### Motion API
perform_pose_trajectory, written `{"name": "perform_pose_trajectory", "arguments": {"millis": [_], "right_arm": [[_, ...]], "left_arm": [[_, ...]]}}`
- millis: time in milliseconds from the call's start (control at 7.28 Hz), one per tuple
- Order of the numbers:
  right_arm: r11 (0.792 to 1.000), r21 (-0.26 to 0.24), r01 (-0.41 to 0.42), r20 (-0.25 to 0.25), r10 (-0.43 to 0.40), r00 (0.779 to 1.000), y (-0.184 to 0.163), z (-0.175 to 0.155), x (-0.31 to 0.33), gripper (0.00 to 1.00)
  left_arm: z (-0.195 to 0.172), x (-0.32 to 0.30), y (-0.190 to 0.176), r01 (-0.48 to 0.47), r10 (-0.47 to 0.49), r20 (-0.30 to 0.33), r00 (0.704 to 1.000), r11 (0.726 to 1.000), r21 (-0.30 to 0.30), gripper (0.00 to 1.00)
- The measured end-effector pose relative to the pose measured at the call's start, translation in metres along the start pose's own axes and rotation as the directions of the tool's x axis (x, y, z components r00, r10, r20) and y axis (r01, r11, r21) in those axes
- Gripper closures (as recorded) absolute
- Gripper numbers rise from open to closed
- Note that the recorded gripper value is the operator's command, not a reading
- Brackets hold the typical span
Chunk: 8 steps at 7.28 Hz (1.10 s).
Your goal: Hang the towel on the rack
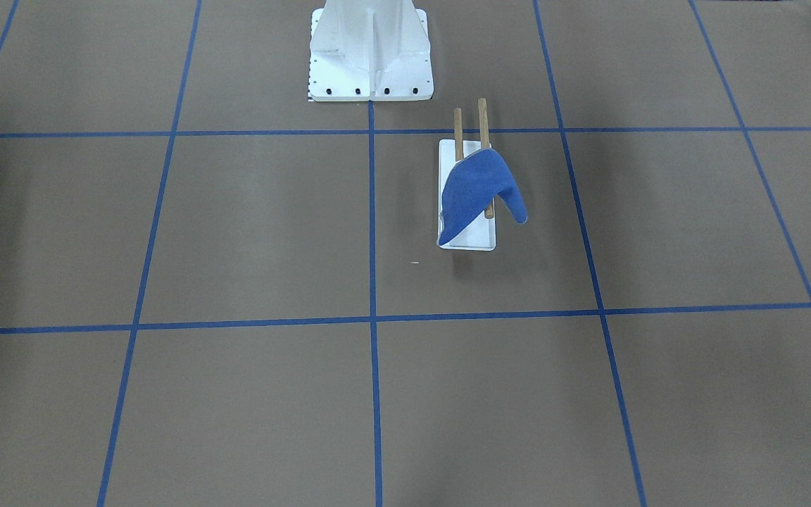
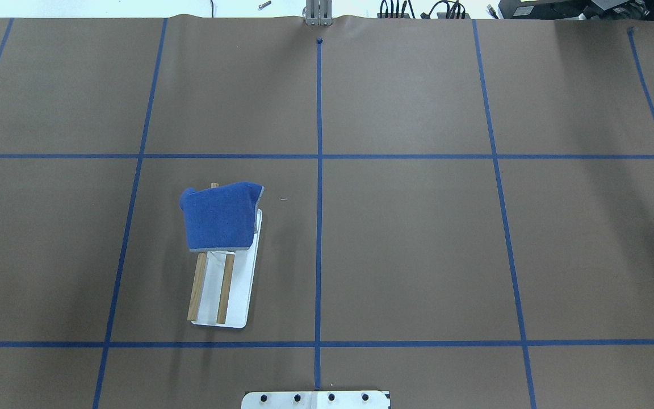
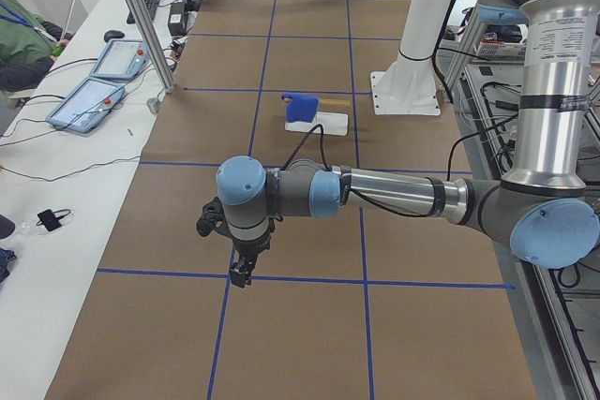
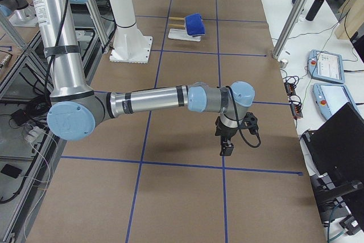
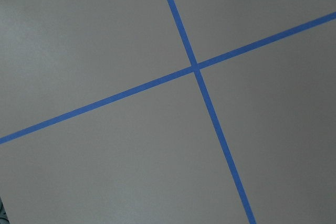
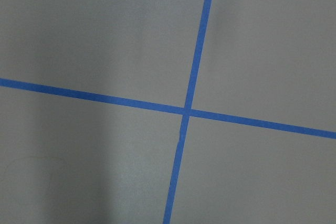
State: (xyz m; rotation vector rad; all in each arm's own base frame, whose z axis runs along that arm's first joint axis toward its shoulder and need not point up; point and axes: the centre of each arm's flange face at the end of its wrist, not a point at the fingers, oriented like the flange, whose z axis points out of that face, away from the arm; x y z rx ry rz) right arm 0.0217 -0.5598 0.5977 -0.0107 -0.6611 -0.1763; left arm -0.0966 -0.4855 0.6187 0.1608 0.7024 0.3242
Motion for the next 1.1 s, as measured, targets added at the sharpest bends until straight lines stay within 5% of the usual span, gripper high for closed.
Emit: {"name": "perform_pose_trajectory", "arguments": {"millis": [1099], "right_arm": [[1.000,-0.006,-0.008,0.018,0.008,1.000,0.0003,0.0048,0.0020,0.00]], "left_arm": [[0.0011,-0.0002,0.0019,0.002,-0.002,-0.001,1.000,1.000,-0.002,0.02]]}}
